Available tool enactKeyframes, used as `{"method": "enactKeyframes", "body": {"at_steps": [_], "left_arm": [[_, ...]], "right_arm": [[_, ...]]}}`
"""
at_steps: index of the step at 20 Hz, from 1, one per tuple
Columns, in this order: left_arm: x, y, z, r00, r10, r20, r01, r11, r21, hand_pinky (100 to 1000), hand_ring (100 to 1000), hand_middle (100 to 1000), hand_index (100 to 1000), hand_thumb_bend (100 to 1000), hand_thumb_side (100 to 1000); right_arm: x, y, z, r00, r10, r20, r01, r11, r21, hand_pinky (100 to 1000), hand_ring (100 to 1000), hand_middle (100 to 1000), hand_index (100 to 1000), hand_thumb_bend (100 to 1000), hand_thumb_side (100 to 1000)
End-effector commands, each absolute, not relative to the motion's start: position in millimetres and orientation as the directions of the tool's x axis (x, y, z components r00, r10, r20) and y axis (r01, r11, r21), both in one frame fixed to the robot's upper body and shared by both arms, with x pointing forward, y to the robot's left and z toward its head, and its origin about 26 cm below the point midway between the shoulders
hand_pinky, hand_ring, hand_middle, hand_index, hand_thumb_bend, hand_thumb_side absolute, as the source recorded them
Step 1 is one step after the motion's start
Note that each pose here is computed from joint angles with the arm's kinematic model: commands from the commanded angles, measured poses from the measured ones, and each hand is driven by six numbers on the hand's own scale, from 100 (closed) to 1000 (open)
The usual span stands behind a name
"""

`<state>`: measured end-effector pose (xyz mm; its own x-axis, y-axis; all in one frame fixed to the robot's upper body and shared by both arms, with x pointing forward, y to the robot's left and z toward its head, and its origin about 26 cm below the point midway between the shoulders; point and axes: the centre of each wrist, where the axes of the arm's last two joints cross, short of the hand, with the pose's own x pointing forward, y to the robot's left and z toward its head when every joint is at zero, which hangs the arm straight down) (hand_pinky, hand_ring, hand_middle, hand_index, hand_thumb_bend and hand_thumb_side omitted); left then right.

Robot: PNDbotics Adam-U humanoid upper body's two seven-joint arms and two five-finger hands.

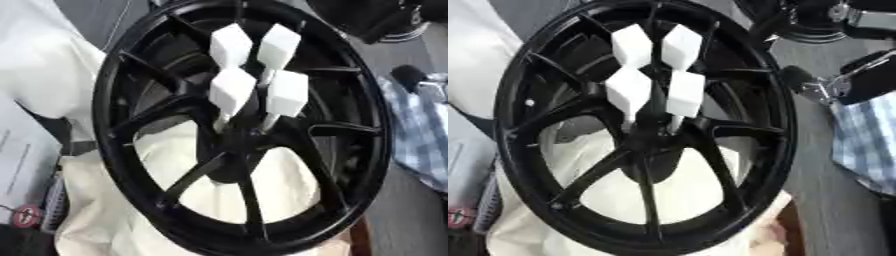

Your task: Pull the pin out of the wheel hub.

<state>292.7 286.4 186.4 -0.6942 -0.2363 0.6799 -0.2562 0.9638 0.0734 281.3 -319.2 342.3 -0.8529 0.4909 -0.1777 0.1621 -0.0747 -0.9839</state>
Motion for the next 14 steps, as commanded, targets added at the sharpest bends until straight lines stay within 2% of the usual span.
{"method": "enactKeyframes", "body": {"at_steps": [1,9,14], "left_arm": [[291.1,287.5,195.5,-0.715,-0.252,0.652,-0.254,0.963,0.094,820,673,544,775,100,751],[293.1,284.9,201.0,-0.734,-0.254,0.630,-0.246,0.964,0.102,820,673,543,775,100,759],[293.5,284.5,202.3,-0.738,-0.261,0.622,-0.252,0.962,0.104,820,663,543,775,100,761]], "right_arm": [[276.1,-317.2,353.2,-0.847,0.485,-0.219,0.193,-0.105,-0.976,898,878,789,828,100,254],[276.3,-301.1,371.2,-0.837,0.461,-0.296,0.281,-0.102,-0.954,899,883,802,841,100,263],[280.1,-301.0,378.0,-0.835,0.458,-0.305,0.297,-0.092,-0.950,913,899,830,893,100,269]]}}
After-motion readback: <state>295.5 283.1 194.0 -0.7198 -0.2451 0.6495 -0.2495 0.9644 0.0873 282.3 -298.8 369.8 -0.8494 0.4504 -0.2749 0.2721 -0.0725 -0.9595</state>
